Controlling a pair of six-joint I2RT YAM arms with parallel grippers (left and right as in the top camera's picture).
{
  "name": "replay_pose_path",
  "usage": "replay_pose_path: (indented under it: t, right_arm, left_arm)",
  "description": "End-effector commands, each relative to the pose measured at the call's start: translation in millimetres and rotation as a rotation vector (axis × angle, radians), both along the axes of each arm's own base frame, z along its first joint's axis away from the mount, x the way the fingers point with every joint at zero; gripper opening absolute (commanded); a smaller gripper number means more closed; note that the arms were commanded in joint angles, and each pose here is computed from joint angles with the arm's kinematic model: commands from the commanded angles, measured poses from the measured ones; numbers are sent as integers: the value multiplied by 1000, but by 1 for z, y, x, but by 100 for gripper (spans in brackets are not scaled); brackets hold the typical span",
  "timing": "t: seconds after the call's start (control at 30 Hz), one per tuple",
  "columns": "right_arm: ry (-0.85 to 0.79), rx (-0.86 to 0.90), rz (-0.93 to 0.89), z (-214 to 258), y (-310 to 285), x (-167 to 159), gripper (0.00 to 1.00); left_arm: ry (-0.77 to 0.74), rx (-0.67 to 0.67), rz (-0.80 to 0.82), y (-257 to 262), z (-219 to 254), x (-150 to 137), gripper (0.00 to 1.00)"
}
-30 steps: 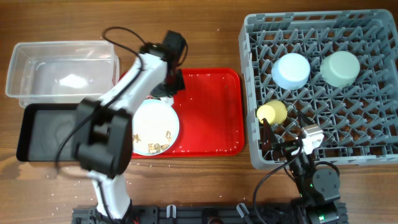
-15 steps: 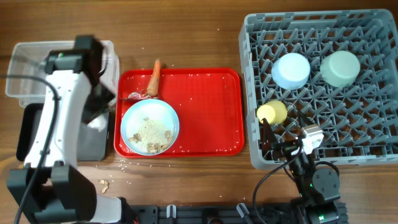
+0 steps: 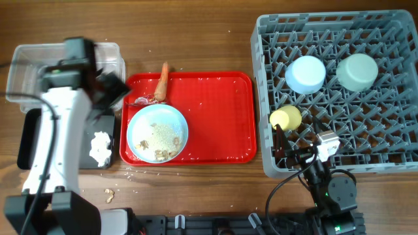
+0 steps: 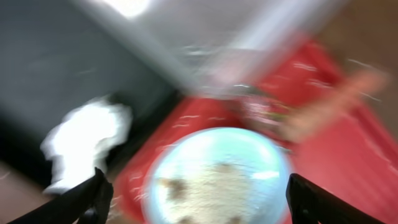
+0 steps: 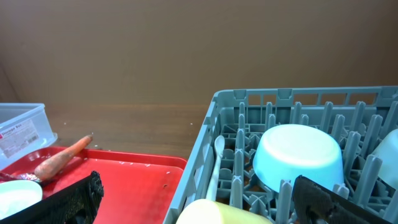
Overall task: Sort waste into correct bins and load items into the dishwasher rack
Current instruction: 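Grasp the white tissue with the left gripper and drop it on the black tray, then grasp the carrot with the left gripper and place it on the black tray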
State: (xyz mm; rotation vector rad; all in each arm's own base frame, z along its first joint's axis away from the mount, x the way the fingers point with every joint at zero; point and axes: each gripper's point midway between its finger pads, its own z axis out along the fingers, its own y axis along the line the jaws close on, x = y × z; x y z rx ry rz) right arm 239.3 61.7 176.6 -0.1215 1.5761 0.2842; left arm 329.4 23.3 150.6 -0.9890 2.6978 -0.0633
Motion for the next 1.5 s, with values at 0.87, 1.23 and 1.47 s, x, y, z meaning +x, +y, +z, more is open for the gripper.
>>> replay_pose_path:
  t: [0.87, 1.23, 1.47]
  right_arm:
    - [-6, 12, 9, 0, 1, -1, 100]
    - [-6, 11, 9, 0, 1, -1, 100]
    - [-6, 12, 9, 0, 1, -1, 100]
  left_arm:
    - [-136, 135, -536, -108, -61, 98, 26]
    - [66, 303, 456, 42, 37, -74, 14]
    - [211, 100, 776, 102, -66, -127, 7]
